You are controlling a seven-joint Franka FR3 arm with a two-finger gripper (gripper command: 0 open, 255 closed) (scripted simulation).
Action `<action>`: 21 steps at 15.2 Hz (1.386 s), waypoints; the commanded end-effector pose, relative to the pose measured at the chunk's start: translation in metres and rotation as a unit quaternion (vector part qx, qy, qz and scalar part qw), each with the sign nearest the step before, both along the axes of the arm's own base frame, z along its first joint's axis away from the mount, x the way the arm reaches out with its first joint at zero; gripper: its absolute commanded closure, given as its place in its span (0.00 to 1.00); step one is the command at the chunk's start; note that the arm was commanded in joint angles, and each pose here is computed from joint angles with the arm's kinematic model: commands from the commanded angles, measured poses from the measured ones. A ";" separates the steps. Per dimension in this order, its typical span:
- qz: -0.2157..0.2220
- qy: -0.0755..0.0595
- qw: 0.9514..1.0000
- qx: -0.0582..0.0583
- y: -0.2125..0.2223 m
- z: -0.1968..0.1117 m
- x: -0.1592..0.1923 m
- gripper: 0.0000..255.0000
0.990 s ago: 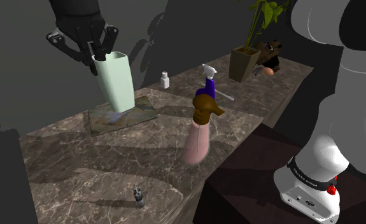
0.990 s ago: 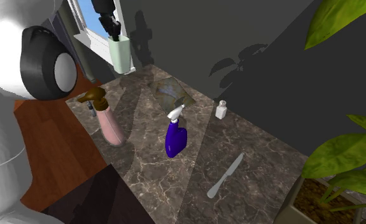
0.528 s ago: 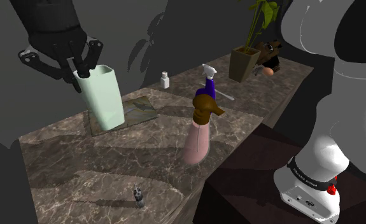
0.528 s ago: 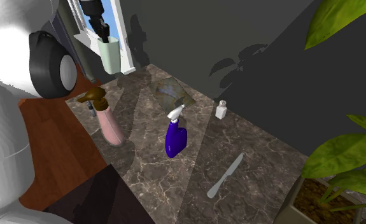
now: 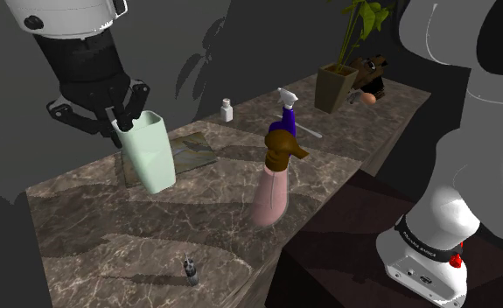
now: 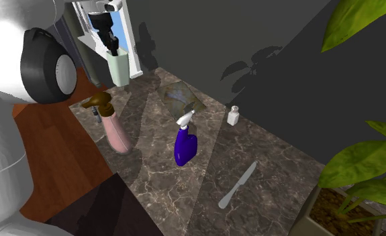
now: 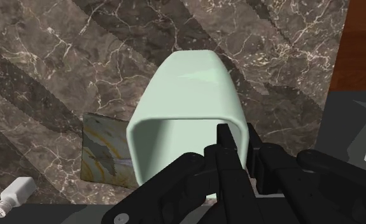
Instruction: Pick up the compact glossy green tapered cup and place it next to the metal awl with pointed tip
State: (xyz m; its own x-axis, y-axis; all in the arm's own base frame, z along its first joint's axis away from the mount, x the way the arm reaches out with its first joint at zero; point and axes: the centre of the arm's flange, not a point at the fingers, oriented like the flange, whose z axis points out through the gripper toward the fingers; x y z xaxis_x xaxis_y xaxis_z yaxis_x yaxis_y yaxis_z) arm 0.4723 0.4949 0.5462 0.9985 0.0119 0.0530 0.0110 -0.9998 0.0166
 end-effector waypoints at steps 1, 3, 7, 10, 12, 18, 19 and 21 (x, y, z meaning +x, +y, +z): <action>0.000 0.000 1.000 0.000 0.001 -0.011 -0.001 1.00; 0.000 0.000 1.000 0.000 0.001 -0.021 -0.001 1.00; 0.000 0.000 1.000 0.000 0.001 -0.043 -0.001 1.00; 0.000 0.000 1.000 0.000 0.001 -0.058 -0.001 1.00; 0.000 0.000 1.000 0.000 0.001 -0.069 -0.001 1.00; 0.000 0.000 1.000 0.000 0.001 -0.101 -0.001 1.00; 0.000 0.000 1.000 0.000 0.001 -0.106 -0.001 1.00; 0.000 0.000 1.000 0.000 0.001 -0.116 -0.001 1.00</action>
